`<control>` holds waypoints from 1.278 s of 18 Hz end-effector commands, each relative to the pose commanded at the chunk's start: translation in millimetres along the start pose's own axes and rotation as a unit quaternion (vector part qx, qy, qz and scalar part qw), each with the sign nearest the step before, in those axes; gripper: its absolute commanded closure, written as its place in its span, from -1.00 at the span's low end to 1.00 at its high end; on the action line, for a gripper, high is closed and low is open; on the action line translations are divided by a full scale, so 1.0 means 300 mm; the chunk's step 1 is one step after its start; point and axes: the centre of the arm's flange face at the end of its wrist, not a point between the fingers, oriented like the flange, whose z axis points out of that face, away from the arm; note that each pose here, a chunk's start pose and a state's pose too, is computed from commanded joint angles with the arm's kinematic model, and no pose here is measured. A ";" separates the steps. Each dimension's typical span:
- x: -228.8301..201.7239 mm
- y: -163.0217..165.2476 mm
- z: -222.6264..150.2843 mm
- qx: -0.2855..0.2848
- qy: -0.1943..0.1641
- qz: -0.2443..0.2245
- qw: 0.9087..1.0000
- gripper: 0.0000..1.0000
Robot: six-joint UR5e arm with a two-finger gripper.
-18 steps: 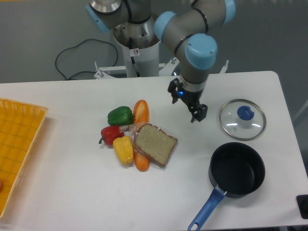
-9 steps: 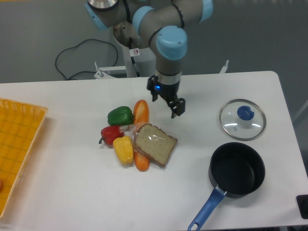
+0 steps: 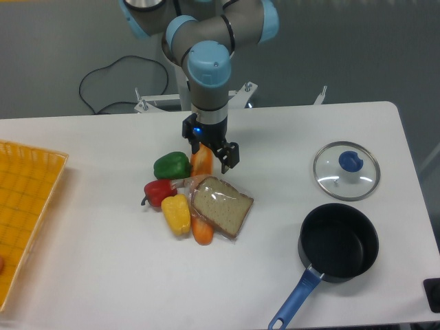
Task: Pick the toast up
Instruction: 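Lower the open gripper onto the edge of the bagged toast slice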
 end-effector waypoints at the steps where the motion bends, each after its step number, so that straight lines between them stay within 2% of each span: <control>1: 0.003 -0.003 0.007 -0.001 0.002 -0.001 1.000 -1.00; 11: 0.030 -0.101 0.067 -0.007 0.007 -0.016 1.000 -0.97; 15: 0.053 -0.161 0.095 -0.033 -0.008 -0.016 0.999 -0.97; 19: 0.061 -0.188 0.102 -0.033 -0.009 -0.012 0.999 -0.93; 23: 0.073 -0.197 0.105 -0.033 -0.008 -0.007 0.999 -0.64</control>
